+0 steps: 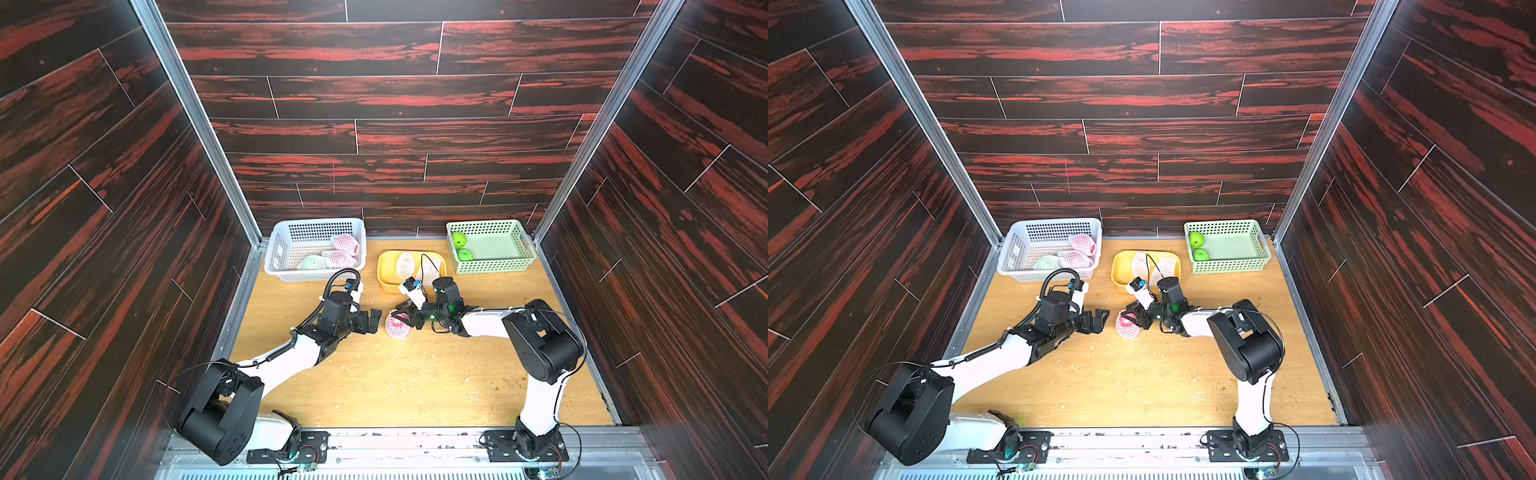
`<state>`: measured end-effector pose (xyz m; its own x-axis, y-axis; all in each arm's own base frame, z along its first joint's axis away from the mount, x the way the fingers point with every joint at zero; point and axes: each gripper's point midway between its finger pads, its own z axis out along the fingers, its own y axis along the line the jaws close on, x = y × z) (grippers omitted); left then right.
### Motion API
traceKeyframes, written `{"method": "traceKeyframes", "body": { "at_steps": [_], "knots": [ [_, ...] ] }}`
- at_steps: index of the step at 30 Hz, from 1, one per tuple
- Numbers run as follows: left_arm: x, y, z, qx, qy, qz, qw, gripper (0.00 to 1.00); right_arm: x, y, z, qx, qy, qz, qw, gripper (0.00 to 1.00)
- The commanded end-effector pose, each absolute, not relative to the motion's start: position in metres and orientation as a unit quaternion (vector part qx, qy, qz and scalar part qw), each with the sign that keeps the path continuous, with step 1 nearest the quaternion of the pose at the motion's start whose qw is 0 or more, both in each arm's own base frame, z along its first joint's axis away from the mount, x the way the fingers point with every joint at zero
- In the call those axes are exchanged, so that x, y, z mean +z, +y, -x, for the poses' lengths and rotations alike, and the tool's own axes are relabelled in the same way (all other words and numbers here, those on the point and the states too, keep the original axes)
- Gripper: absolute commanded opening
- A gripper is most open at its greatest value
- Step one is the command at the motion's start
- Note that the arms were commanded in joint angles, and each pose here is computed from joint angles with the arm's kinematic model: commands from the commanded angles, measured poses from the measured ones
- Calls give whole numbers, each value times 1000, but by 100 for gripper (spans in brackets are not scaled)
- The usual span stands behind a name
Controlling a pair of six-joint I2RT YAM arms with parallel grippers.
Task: Remove foam nets from apples
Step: Remove the foam net from the apple.
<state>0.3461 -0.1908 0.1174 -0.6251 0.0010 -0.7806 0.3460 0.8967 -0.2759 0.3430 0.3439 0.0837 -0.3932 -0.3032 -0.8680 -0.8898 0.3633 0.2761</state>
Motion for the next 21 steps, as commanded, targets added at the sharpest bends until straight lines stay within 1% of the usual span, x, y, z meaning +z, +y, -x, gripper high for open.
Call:
{"method": "traceKeyframes", "body": {
  "at_steps": [1,4,5,10,12,21],
  "knots": [
    [124,-187,-347,-203,873,-96,434,100,81,347,-343,401,736,408,362,33],
    [124,-187,-347,-202,873,-95,434,100,84,348,-343,402,737,405,361,25],
    [125,-188,-347,-202,872,-96,435,100,84,348,-343,404,738,405,359,24],
    [125,-188,-348,-202,872,-96,435,100,94,348,-341,409,737,401,358,22],
    [125,-188,-348,-201,873,-96,434,100,99,348,-342,410,740,398,355,19],
    [127,-187,-348,-198,873,-98,435,100,140,346,-334,427,734,387,358,19]
  ]
}}
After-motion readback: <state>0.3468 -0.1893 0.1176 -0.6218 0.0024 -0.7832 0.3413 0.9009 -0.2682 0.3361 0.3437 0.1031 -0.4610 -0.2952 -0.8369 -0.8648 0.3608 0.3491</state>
